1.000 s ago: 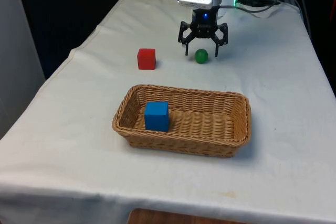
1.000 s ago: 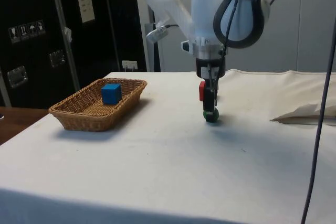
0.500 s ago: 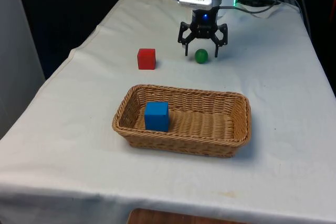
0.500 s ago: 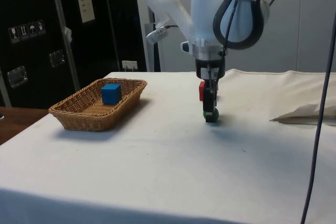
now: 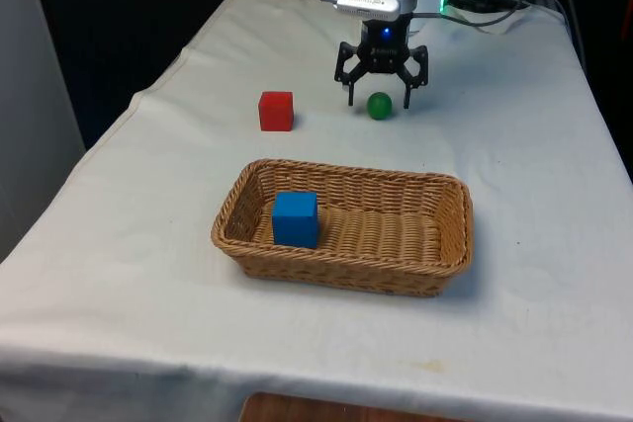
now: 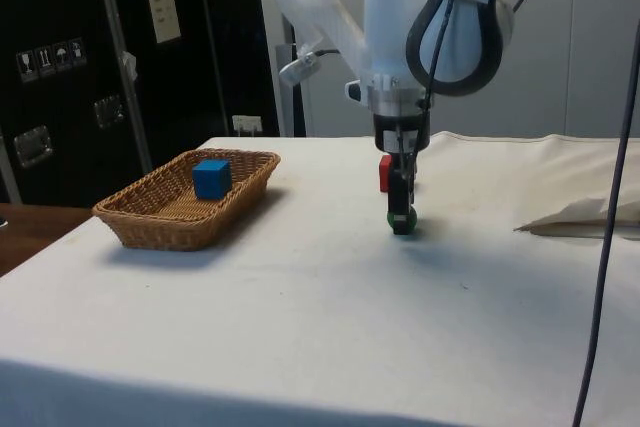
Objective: Place all non-red objects into the basket.
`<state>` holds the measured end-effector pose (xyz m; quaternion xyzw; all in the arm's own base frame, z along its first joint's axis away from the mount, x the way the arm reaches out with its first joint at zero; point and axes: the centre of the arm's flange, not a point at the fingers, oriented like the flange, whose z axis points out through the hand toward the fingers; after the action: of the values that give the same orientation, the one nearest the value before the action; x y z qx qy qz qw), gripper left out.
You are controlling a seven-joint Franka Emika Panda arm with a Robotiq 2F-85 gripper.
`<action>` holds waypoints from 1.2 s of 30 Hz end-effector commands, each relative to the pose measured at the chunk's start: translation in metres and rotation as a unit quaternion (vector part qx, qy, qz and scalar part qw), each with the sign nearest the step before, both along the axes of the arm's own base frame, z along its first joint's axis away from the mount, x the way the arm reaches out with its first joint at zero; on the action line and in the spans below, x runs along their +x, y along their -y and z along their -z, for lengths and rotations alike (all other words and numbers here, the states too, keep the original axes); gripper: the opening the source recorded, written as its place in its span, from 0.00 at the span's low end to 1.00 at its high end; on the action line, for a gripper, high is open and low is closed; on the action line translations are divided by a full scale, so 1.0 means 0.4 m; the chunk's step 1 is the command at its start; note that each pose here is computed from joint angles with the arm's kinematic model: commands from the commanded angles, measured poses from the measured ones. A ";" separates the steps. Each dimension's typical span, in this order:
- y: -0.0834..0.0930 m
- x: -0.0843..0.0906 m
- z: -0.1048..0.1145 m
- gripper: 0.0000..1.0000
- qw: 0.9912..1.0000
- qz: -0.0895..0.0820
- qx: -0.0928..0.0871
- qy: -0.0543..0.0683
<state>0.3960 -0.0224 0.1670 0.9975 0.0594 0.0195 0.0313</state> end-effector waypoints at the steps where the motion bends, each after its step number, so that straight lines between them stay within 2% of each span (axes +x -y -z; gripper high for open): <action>1: -0.005 0.002 -0.002 1.00 1.000 0.000 0.003 0.001; 36: 0.001 0.002 0.000 1.00 1.000 0.002 0.002 -0.002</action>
<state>0.3967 -0.0239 0.1660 0.9977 0.0576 0.0177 0.0323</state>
